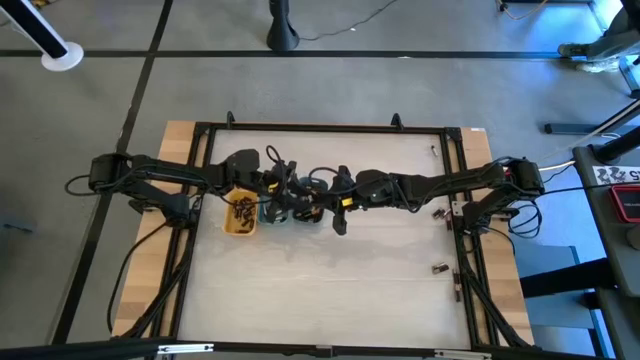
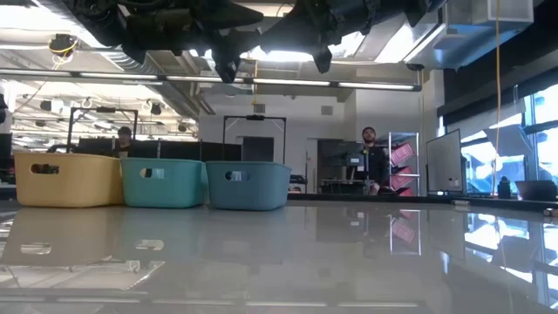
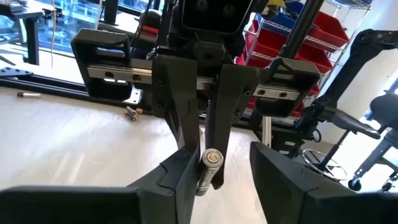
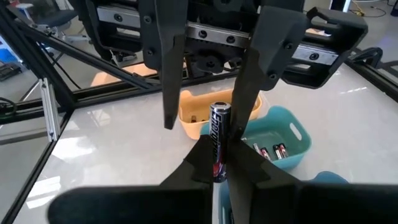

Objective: Sort batteries
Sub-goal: Put the silver battery into the green bin

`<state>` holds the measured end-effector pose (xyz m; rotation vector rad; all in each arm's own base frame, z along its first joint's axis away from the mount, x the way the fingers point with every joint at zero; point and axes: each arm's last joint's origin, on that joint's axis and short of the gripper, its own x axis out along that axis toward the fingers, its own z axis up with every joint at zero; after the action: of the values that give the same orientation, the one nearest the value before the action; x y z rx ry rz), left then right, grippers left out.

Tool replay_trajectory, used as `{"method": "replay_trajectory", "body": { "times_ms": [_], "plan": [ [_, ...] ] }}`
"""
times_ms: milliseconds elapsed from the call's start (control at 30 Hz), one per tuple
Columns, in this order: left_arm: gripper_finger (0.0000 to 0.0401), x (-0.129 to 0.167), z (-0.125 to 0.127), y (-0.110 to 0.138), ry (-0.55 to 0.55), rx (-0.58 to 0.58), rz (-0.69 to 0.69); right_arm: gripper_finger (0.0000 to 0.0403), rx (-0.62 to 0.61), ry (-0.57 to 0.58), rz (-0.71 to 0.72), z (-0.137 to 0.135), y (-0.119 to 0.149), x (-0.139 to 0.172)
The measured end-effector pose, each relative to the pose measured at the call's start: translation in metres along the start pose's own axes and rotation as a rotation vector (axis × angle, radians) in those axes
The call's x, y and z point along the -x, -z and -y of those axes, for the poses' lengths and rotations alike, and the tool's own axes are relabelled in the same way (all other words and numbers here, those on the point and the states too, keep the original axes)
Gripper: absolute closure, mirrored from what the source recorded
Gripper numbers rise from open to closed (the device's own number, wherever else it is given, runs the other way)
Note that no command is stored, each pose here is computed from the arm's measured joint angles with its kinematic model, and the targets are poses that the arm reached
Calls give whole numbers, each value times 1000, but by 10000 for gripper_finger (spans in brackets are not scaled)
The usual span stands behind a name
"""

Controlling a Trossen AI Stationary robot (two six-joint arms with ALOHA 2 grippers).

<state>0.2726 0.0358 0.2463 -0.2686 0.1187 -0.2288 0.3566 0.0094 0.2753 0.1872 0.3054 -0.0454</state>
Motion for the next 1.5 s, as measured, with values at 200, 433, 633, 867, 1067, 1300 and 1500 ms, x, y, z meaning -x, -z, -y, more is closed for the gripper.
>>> {"method": "replay_trajectory", "body": {
  "times_ms": [200,433,633,867,1067,1300,1500],
  "plan": [
    [304,0,0,0,-13,-12,-2,384,-4,-1,5,0,0,0],
    [378,0,-1,1,-34,-9,-5,384,-10,-3,4,0,0,0],
    [377,0,-2,3,-60,8,-30,384,-8,0,-1,0,1,-1],
    [377,2,-6,2,-90,16,-23,343,-3,19,-8,1,2,-1],
    [377,7,-17,6,-141,53,-62,248,30,45,-72,2,7,0],
    [377,17,-32,13,-223,113,-162,170,45,132,-201,5,8,22],
    [377,36,-35,19,-330,203,-285,156,81,319,-332,11,6,62]
  ]
}}
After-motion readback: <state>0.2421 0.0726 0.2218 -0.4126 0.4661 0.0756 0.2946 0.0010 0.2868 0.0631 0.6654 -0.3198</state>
